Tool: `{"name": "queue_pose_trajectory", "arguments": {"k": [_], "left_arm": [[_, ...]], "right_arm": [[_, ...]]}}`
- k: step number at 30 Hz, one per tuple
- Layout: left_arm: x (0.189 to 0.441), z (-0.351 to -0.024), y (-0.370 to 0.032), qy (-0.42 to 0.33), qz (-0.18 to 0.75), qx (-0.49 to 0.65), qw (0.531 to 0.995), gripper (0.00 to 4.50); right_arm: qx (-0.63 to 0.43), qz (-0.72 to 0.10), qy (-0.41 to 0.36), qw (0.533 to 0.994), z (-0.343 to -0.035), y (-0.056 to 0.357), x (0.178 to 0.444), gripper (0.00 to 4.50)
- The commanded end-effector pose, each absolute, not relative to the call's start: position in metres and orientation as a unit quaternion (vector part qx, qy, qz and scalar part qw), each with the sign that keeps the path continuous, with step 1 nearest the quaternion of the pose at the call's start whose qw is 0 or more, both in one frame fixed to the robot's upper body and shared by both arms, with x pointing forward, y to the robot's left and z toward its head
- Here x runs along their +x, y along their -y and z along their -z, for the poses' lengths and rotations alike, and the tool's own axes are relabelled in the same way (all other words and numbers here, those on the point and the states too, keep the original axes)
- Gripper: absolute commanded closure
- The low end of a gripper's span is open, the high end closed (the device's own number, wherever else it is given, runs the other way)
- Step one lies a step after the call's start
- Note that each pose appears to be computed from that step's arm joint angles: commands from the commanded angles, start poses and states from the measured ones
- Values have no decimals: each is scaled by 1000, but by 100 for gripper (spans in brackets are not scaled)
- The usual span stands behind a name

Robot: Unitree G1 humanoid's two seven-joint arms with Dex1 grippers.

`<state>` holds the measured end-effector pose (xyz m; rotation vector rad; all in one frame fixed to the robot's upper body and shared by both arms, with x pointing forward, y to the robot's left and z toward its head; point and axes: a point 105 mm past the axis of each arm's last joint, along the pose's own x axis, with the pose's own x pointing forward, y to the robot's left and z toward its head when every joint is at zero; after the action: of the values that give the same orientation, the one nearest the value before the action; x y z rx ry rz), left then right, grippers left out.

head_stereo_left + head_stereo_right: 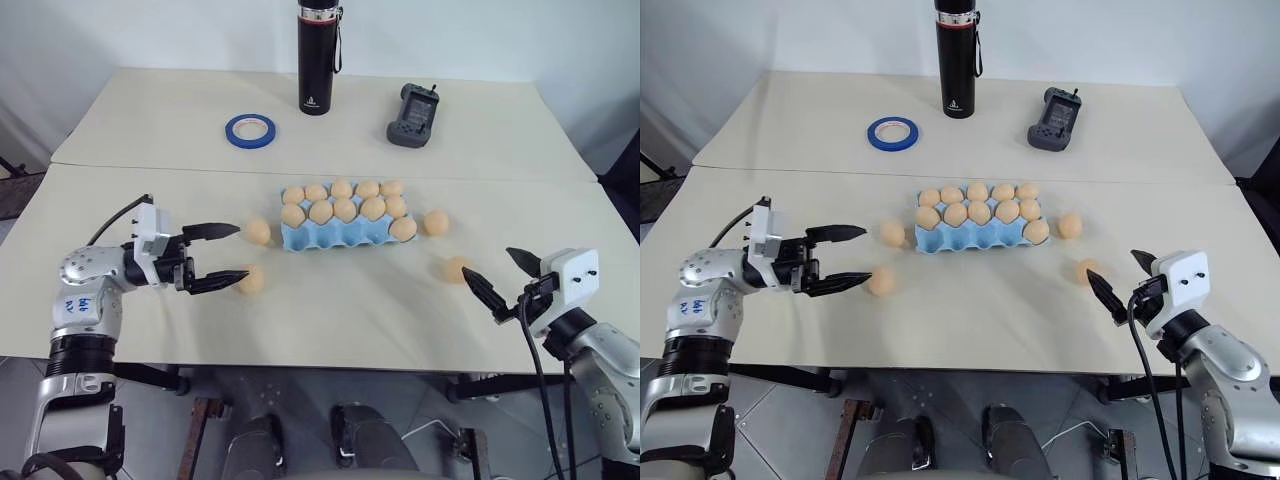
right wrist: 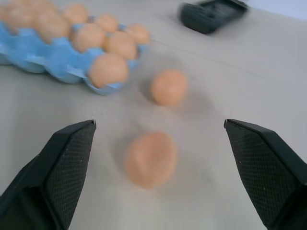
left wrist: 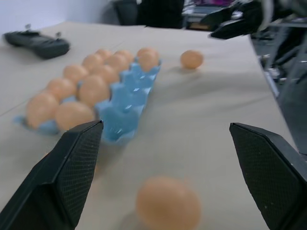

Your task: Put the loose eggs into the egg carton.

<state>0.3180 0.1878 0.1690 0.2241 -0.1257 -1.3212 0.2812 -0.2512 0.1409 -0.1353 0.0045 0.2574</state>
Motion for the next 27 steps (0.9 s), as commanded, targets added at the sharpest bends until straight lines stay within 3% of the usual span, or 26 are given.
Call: {"name": "queue_pose_trajectory", "arguments": {"k": [1, 10, 21, 24, 27], "left_arm": [[319, -176, -182, 76, 624, 110, 770, 2], [319, -177, -177, 84, 628, 111, 765, 2], [319, -177, -181, 88, 611, 113, 778, 2], [319, -176, -181, 89, 609, 113, 780, 0], [320, -176, -182, 91, 605, 112, 783, 0]], "right_arm": [[-59, -82, 9, 995, -140, 258, 291, 0], [-21, -60, 8, 998, -121, 252, 320, 0], [-24, -71, -24, 997, -101, 244, 324, 0], [-33, -66, -26, 997, -100, 246, 324, 55], [-36, -60, -9, 998, -106, 247, 323, 156]]}}
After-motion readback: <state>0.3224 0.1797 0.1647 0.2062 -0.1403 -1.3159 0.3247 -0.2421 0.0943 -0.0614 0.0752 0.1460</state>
